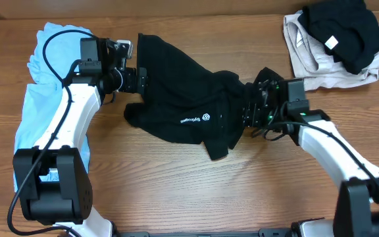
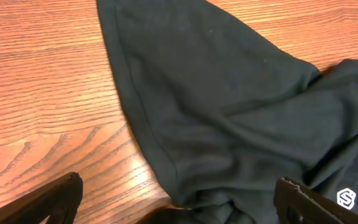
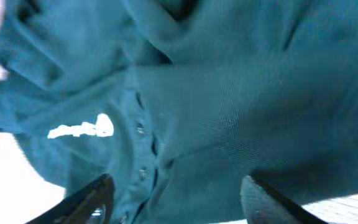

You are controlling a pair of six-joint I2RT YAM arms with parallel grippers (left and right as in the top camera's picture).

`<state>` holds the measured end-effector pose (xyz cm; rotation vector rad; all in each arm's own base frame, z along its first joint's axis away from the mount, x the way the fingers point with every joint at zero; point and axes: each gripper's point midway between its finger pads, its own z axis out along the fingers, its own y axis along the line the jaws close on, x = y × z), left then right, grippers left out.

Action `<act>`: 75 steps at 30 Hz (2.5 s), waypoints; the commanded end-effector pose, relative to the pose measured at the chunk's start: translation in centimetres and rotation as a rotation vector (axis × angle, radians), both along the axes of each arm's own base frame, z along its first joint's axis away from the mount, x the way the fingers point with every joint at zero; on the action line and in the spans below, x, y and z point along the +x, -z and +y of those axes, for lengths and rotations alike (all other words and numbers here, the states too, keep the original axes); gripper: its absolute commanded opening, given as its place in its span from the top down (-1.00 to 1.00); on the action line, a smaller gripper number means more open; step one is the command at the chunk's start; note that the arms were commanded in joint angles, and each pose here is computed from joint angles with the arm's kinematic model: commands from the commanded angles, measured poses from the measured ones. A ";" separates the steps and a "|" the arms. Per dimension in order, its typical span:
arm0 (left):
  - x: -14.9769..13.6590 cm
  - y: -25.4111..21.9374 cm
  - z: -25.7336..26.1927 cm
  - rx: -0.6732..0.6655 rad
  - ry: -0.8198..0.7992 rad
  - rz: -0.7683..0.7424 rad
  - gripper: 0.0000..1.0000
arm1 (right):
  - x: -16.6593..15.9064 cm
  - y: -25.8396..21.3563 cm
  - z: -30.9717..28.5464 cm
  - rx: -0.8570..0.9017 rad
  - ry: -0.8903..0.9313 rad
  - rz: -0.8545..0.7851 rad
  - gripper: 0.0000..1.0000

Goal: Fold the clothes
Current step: 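Grasp the black shirt's left and right edges with both grippers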

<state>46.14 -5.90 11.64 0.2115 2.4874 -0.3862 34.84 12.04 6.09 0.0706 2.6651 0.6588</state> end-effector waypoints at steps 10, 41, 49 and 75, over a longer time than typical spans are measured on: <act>0.7 -0.1 0.4 0.037 -0.004 -0.017 -1.00 | 1.1 4.1 1.0 -0.132 0.099 0.046 0.17; 8.7 11.6 -1.2 0.008 -0.158 -0.119 -0.82 | -3.0 -2.4 -8.9 -0.224 0.339 0.113 -0.91; 10.6 13.1 -1.7 0.064 -0.193 -0.216 -0.52 | -2.3 -2.8 -8.9 -0.217 0.343 0.079 -0.90; 10.0 0.2 0.8 0.127 -0.270 -0.150 0.92 | -2.1 -3.2 -7.2 -0.128 0.297 0.078 -0.79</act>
